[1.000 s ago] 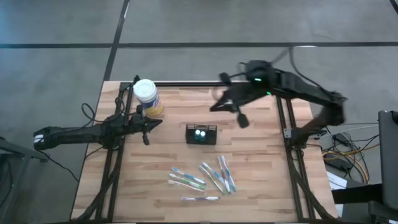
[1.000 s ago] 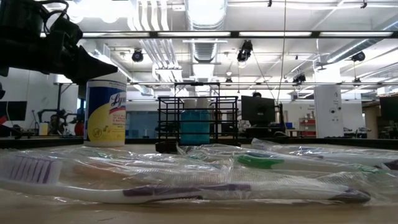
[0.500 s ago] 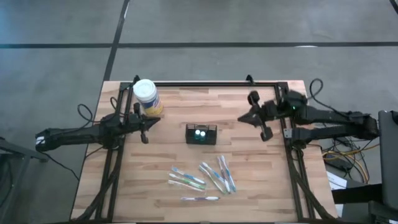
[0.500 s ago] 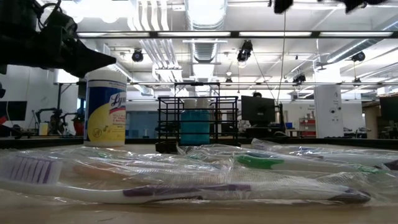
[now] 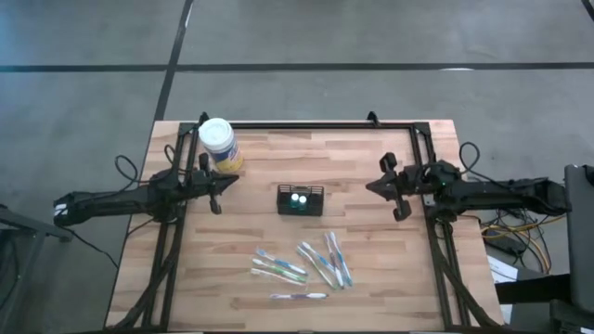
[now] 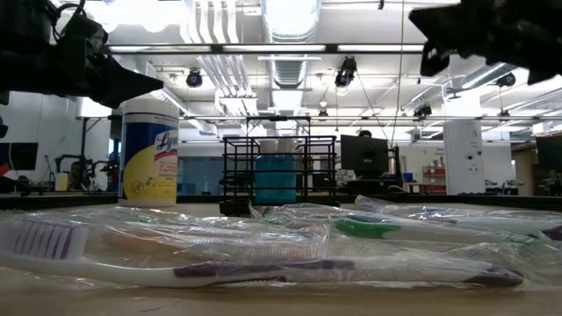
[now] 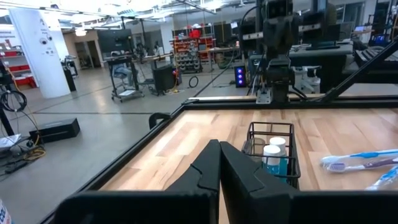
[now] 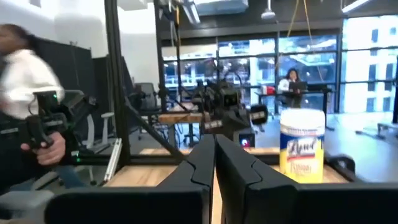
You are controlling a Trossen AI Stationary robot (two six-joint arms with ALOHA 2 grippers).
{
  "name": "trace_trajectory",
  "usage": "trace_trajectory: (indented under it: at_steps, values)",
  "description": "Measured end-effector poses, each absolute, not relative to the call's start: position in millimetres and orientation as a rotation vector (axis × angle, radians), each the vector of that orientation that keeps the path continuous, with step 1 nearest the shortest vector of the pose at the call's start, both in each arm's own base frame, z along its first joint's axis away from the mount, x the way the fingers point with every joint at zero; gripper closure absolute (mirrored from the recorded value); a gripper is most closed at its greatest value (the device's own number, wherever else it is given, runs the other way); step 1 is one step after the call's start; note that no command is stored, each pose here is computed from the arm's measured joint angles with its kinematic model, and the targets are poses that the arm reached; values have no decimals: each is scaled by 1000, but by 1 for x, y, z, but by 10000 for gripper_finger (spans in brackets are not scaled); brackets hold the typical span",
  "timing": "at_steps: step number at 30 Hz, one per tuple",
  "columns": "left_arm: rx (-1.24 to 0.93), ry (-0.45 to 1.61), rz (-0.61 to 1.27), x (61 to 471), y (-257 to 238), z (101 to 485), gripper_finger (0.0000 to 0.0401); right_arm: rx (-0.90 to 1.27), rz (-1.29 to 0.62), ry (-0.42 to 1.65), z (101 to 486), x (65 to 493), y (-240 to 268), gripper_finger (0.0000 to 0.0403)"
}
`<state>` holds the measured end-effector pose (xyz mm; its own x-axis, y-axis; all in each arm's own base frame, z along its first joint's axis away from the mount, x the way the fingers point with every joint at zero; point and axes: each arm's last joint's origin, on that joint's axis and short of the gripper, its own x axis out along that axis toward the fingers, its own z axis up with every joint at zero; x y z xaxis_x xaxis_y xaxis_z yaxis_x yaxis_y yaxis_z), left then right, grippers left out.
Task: Pick & Place toothbrushing station
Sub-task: Put the right blue toothbrush into the mesh organizer
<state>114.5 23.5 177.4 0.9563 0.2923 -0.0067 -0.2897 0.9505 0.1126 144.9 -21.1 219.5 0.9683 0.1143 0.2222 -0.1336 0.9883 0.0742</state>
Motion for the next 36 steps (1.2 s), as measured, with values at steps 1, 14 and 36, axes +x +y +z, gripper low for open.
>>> trace_trajectory:
  at_steps: [1, 14, 36]
  values:
    - [111, 26, 296, 115, 23, 177, 394, 91, 123, -210, 214, 143, -21, 390]
    - [126, 40, 283, 115, 23, 176, 394, 68, 95, -252, 190, 132, -19, 390]
    - [125, 34, 280, 115, 23, 178, 394, 183, 59, 94, 226, 159, -17, 390]
